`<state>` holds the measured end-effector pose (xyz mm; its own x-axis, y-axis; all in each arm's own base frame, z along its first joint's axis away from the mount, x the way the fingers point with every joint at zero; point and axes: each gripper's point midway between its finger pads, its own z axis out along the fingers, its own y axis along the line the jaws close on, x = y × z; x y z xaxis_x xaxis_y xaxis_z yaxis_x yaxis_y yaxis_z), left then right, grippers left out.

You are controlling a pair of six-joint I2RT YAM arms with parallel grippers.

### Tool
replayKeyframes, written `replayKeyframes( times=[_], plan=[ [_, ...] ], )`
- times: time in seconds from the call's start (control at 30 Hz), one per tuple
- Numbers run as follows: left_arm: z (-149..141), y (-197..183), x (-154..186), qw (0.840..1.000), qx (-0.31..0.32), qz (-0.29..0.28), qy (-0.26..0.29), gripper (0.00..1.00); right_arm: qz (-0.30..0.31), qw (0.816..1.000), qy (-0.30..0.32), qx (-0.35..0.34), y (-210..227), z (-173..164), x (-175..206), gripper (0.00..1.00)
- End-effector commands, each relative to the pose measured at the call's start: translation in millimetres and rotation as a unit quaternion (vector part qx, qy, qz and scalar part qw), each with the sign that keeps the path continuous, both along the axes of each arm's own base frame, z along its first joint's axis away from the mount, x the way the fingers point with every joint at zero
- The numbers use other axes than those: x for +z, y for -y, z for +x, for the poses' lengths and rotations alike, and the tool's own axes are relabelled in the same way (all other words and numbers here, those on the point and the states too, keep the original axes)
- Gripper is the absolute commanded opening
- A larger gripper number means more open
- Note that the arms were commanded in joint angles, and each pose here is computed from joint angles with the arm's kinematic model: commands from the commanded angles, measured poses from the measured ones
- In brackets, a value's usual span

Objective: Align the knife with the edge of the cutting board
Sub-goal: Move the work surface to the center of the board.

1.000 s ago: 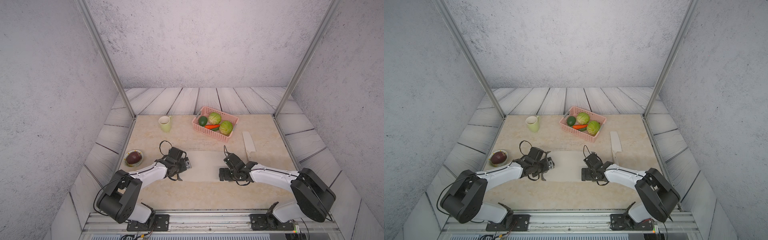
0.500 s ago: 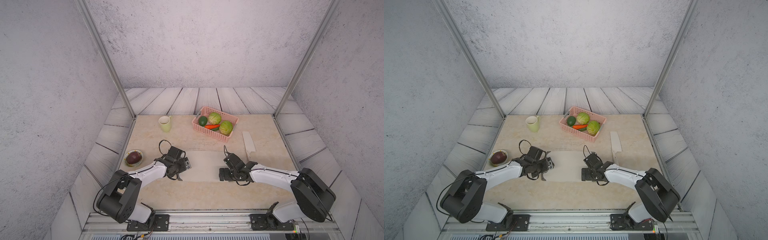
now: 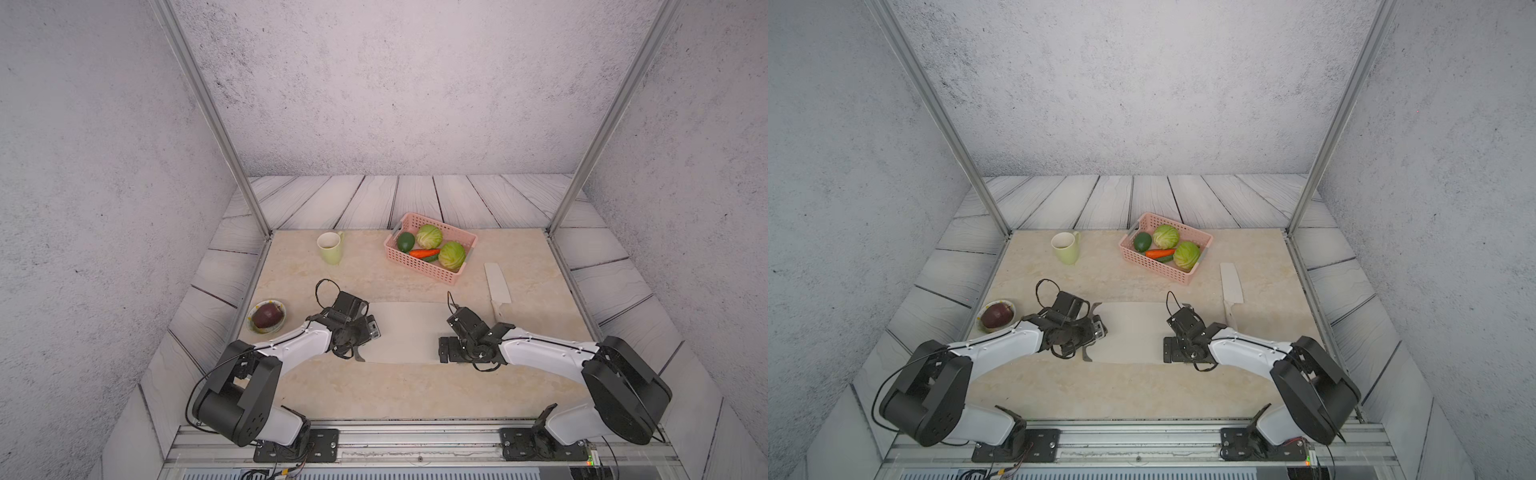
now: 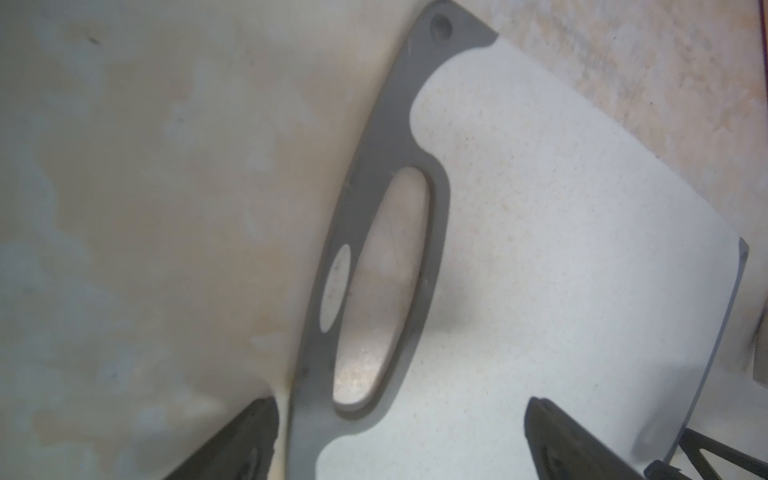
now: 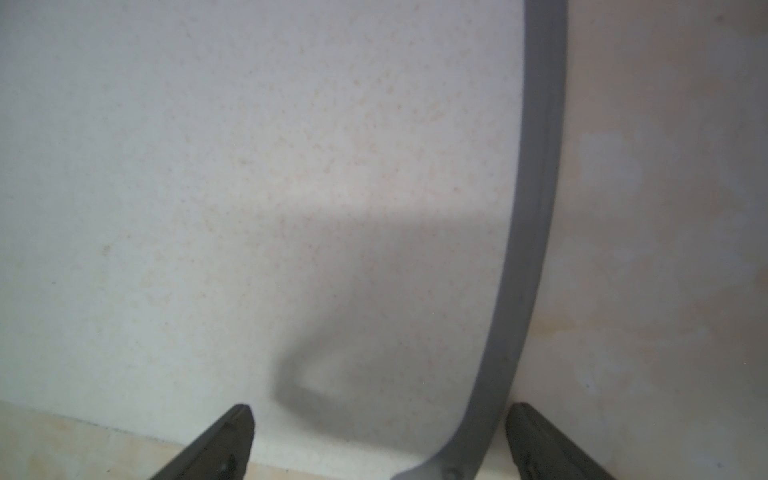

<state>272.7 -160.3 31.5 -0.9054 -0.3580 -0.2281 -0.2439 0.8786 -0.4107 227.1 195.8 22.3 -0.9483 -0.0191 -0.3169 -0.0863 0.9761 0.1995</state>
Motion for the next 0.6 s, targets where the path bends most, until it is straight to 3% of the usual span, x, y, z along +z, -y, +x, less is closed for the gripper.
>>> replayKeyframes(
  times=[0.0, 0.33, 0.57],
  plan=[
    [-35, -23, -25, 0.996, 0.006, 0.036, -0.075, 0.98, -0.031, 0.998, -0.062, -0.011, 21, -28, -19, 0.99],
    [-31, -37, -17, 0.997, 0.024, 0.03, -0.073, 0.98, -0.018, 0.998, -0.059, -0.019, 26, -27, -15, 0.99],
    [-19, -47, 16, 0.998, 0.031, 0.025, -0.039, 0.98, -0.003, 0.999, -0.041, -0.018, 28, -24, 4, 0.99]
  ],
)
